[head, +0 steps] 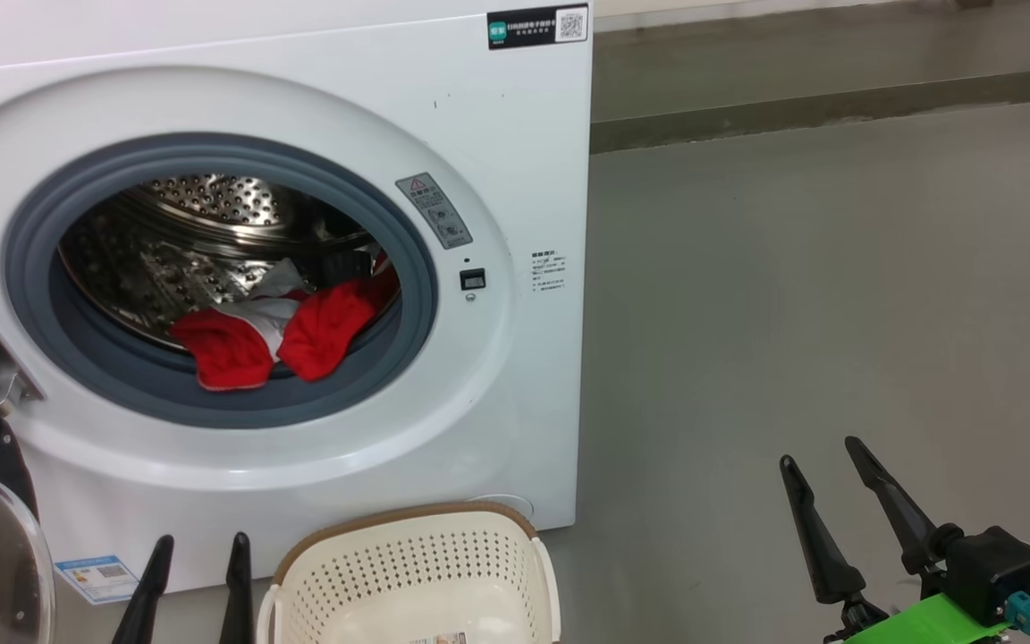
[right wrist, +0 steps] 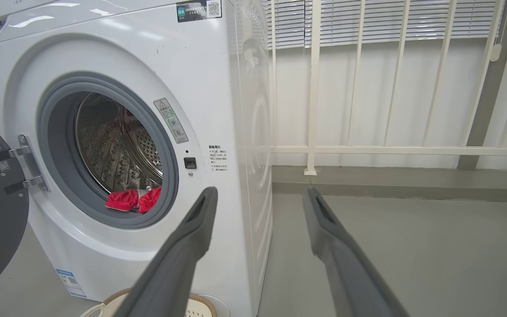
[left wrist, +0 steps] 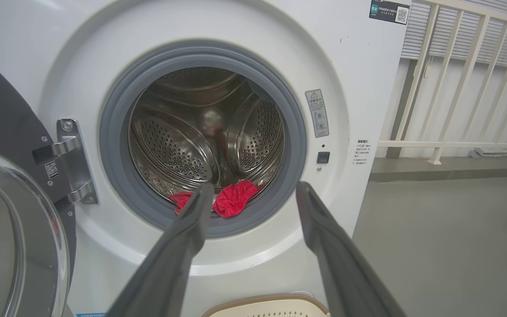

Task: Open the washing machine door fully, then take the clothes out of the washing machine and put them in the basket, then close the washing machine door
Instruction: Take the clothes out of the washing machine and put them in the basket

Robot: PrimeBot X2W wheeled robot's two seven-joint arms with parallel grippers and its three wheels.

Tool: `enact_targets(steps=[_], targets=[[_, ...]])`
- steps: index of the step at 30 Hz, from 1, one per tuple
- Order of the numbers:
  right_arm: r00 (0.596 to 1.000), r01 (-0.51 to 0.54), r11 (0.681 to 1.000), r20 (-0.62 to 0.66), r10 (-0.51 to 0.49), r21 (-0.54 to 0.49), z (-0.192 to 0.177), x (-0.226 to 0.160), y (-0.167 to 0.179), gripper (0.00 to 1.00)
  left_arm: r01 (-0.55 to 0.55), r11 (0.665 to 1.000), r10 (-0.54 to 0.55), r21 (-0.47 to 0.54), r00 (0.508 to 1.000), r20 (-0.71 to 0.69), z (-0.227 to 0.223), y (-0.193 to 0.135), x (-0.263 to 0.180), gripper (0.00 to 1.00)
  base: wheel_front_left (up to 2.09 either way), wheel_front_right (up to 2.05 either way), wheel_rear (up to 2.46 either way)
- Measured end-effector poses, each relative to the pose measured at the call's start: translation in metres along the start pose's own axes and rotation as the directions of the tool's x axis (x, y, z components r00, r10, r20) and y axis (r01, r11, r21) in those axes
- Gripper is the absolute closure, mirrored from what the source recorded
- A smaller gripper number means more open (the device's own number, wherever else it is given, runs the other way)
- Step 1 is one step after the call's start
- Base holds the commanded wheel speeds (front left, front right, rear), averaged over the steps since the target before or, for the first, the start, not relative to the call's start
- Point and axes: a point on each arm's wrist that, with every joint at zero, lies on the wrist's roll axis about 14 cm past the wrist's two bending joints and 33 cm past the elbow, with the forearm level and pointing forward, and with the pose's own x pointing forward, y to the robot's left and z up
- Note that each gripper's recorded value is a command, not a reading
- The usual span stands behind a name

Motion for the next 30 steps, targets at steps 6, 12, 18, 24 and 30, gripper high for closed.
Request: enact_targets(steps=[6, 12, 18, 24, 30], targets=[[1.0, -0.007, 1.0, -0.005, 0.007, 0.002, -0.002, 0.001, 0.002, 0.0, -0.007, 1.0, 0.007, 0.003, 1.0, -0.005, -0.002, 0.003, 0.0, 0.0, 0.0, 0.0, 0.0], [1.0, -0.013, 1.0, -0.012, 0.013, 0.004, -0.004, 0.003, 0.004, 0.0, -0.015, 1.0, 0.015, 0.003, 1.0, -0.017, -0.005, 0.006, -0.002, 0.0, 0.0, 0.0, 0.0], [0.999, -0.023, 1.0, -0.024, 0.023, 0.005, -0.008, 0.007, 0.007, 0.0, -0.029, 1.0, 0.029, -0.008, 0.999, -0.024, -0.008, 0.009, 0.003, 0.0, 0.0, 0.0, 0.0], [0.998, -0.044, 0.999, -0.049, 0.044, 0.007, -0.016, 0.014, 0.013, 0.0, -0.029, 0.999, 0.029, -0.019, 1.0, -0.004, -0.004, 0.008, 0.021, 0.0, 0.0, 0.0, 0.0], [0.996, -0.053, 0.999, -0.075, 0.053, 0.011, -0.026, 0.02, 0.014, 0.0, -0.028, 0.999, 0.028, -0.019, 1.0, -0.004, -0.006, 0.008, 0.04, 0.0, 0.0, 0.0, 0.0]])
